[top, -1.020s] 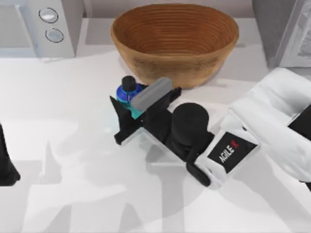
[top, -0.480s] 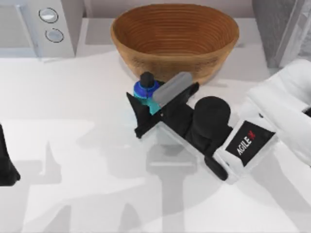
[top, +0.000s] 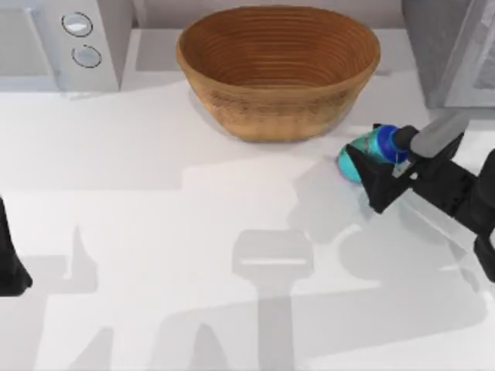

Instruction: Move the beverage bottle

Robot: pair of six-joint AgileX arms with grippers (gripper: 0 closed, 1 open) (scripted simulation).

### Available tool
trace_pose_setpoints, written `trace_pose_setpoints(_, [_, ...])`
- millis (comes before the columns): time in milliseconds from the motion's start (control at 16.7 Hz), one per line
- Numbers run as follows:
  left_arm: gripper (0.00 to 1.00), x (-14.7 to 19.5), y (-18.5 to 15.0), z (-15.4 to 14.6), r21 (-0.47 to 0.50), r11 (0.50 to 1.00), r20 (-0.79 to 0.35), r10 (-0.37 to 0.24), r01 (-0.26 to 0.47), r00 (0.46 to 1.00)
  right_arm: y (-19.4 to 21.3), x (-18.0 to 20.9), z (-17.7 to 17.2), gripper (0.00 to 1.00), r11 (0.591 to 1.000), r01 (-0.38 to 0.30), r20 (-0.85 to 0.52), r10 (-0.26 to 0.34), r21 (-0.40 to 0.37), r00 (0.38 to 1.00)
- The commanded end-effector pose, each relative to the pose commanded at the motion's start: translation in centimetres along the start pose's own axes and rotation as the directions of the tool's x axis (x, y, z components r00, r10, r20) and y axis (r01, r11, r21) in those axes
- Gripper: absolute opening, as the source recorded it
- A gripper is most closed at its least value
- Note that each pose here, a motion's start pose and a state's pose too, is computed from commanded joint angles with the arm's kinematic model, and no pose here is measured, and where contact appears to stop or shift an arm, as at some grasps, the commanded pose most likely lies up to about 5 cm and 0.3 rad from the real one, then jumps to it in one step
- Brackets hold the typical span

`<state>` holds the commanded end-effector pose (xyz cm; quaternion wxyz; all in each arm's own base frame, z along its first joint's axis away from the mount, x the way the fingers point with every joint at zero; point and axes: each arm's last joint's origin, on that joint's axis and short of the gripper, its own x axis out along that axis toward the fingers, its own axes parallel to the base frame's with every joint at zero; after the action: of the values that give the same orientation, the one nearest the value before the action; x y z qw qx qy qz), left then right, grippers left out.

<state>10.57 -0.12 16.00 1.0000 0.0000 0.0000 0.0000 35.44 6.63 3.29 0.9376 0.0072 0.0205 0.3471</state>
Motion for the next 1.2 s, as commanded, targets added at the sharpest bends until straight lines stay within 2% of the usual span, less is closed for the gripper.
trace_pose_setpoints(300, [1.0,0.0,0.0,0.0,0.0,1.0,0.0,0.0,0.0,1.0,-3.5,-8.7,1.6,0.0,1.0,-0.024,0.018,0.024,-0.009,1.0])
trace_pose_setpoints(480, [1.0,0.0,0.0,0.0,0.0,1.0,0.0,0.0,0.0,1.0,-4.0,-11.7,2.3,0.0,0.999,-0.026,0.03,0.027,-0.025,0.999])
trace_pose_setpoints(840, [1.0,0.0,0.0,0.0,0.0,1.0,0.0,0.0,0.0,1.0,-4.0,-11.8,2.3,0.0,0.999,-0.03,0.029,0.031,-0.023,0.999])
trace_pose_setpoints(1200, [1.0,0.0,0.0,0.0,0.0,1.0,0.0,0.0,0.0,1.0,-4.0,-8.1,0.2,0.0,1.0,-0.023,0.024,0.024,-0.019,0.999])
